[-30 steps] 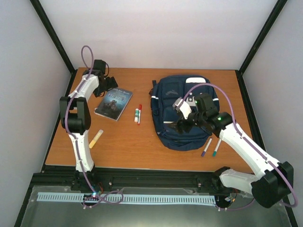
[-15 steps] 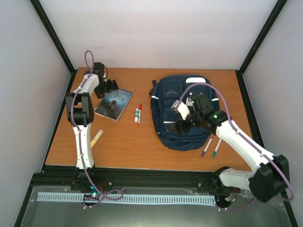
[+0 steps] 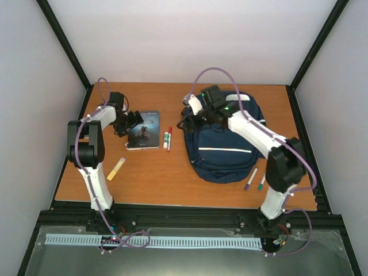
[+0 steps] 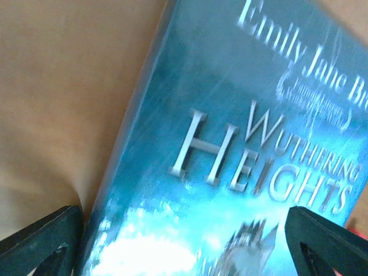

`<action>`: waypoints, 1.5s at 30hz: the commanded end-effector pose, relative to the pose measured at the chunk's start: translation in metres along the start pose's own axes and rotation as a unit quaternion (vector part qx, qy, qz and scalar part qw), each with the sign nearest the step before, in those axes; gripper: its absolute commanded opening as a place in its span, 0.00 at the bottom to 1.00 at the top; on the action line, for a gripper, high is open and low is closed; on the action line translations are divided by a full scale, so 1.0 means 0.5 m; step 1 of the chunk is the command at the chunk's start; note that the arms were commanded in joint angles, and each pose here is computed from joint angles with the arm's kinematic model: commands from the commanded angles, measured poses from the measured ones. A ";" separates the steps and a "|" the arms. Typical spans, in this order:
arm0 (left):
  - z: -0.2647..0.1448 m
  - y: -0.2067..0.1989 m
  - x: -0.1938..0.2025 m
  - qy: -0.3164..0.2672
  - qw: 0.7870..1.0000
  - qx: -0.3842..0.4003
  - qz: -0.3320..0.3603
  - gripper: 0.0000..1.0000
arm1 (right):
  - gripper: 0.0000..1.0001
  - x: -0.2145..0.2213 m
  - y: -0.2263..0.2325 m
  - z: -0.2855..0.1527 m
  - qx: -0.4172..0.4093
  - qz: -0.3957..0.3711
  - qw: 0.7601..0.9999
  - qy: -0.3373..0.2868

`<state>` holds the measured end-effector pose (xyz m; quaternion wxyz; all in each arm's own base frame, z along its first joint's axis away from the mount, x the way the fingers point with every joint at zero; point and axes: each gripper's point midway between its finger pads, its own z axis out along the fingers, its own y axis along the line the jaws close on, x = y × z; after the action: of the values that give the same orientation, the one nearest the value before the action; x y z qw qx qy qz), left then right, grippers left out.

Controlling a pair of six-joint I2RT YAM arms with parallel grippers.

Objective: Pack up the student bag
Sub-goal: Pick up the book from the center of the board.

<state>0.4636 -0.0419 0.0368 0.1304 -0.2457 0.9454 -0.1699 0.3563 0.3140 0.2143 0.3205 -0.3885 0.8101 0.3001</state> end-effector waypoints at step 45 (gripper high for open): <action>-0.005 0.036 0.081 -0.058 0.994 0.030 -0.091 0.91 | 0.38 0.153 -0.134 0.522 -0.001 0.122 0.981 0.152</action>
<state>0.4055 -0.0405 0.0355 0.1909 -0.3432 0.9067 -0.1538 0.4665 0.4441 0.0359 0.2124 -0.3363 0.8697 0.2922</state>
